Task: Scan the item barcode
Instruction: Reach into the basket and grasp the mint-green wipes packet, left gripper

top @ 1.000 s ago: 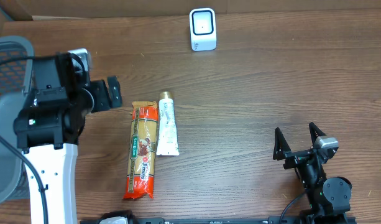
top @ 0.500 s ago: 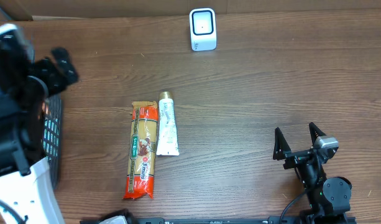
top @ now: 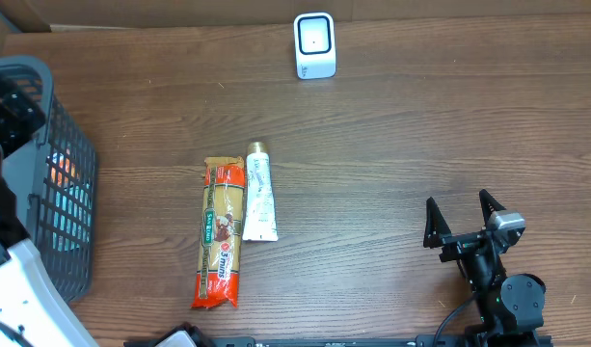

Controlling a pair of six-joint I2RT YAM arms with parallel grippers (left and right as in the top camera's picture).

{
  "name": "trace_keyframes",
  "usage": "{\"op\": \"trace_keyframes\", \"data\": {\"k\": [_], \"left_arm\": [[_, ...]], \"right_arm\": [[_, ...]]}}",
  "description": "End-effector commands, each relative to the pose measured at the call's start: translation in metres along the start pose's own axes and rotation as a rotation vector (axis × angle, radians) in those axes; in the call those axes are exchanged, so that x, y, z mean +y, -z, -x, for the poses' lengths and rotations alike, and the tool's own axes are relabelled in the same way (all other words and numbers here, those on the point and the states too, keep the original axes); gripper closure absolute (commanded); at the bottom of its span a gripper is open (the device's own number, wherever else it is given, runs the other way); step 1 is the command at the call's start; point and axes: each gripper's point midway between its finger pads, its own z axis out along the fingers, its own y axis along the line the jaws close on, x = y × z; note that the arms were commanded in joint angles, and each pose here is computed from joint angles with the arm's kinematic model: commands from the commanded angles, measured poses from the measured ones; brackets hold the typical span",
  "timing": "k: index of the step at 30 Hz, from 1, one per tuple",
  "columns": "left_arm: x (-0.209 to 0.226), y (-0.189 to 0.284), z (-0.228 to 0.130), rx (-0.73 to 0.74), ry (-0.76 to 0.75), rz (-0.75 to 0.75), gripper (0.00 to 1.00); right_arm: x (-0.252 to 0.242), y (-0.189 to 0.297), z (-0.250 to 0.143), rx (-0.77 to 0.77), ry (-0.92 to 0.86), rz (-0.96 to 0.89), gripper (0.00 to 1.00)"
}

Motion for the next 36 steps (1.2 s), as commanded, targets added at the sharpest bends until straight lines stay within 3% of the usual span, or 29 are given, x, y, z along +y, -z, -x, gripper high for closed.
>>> {"op": "trace_keyframes", "data": {"k": [1,20,28,33,36], "left_arm": [[0.022,-0.027,-0.005,0.059,-0.001,0.073,0.02],[0.042,-0.054,-0.015,0.117,-0.011,0.169,0.03],[0.083,-0.050,-0.008,0.095,-0.042,0.348,0.00],[0.077,-0.087,-0.030,0.209,-0.057,0.119,0.02],[0.085,-0.108,-0.056,0.320,-0.067,0.093,0.07]], "right_arm": [[-0.001,0.000,-0.002,-0.003,-0.004,-0.002,0.00],[-0.001,0.000,-0.002,-0.003,-0.003,-0.002,0.00],[-0.001,0.000,-0.002,-0.003,-0.004,-0.002,0.00],[-0.001,0.000,-0.002,-0.003,-0.003,-0.002,0.00],[-0.001,0.000,-0.002,-0.003,-0.004,-0.002,0.00]]}}
